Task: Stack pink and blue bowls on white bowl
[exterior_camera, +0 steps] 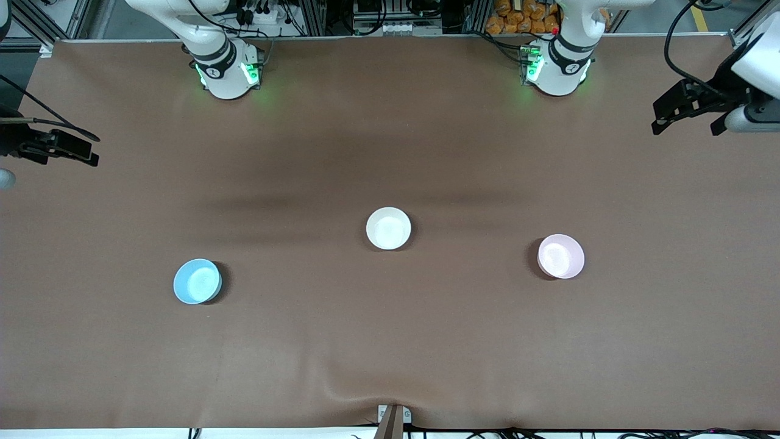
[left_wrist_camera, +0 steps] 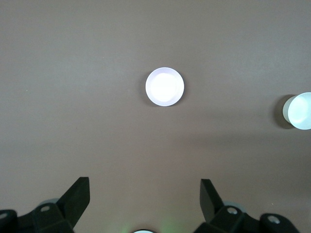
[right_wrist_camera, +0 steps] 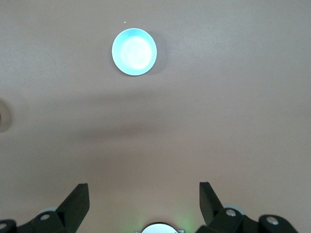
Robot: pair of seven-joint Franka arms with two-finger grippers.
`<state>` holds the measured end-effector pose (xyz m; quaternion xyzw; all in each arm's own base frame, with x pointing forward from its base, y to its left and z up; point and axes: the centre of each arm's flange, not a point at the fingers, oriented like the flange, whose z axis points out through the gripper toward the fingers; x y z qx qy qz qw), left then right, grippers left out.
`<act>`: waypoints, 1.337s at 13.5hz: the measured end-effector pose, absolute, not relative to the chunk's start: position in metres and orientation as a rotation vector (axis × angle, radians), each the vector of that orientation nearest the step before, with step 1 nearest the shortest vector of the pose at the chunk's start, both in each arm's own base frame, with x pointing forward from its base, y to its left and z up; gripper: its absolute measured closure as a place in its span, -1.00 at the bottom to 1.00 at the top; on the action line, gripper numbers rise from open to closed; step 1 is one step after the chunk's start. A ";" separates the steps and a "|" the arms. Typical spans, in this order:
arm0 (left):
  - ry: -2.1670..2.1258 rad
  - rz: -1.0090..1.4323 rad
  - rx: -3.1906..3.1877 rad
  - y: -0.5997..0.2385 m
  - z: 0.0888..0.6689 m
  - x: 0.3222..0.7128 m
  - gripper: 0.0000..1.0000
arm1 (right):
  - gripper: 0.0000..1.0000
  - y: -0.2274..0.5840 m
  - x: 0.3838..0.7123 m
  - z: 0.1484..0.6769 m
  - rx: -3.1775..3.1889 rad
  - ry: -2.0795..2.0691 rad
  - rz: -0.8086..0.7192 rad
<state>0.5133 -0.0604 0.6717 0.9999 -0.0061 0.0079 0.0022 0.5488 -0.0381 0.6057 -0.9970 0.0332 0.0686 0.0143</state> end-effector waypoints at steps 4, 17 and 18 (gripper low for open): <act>0.037 0.024 3.137 -0.042 0.671 0.515 -1.00 | -1.00 -0.038 0.549 0.604 -3.103 0.104 0.220; 0.065 -0.072 3.139 -0.033 0.643 0.530 -1.00 | -1.00 -0.038 0.548 0.598 -3.102 0.104 0.235; 0.077 -0.085 3.139 -0.029 0.639 0.531 -1.00 | -1.00 -0.038 0.548 0.598 -3.102 0.104 0.236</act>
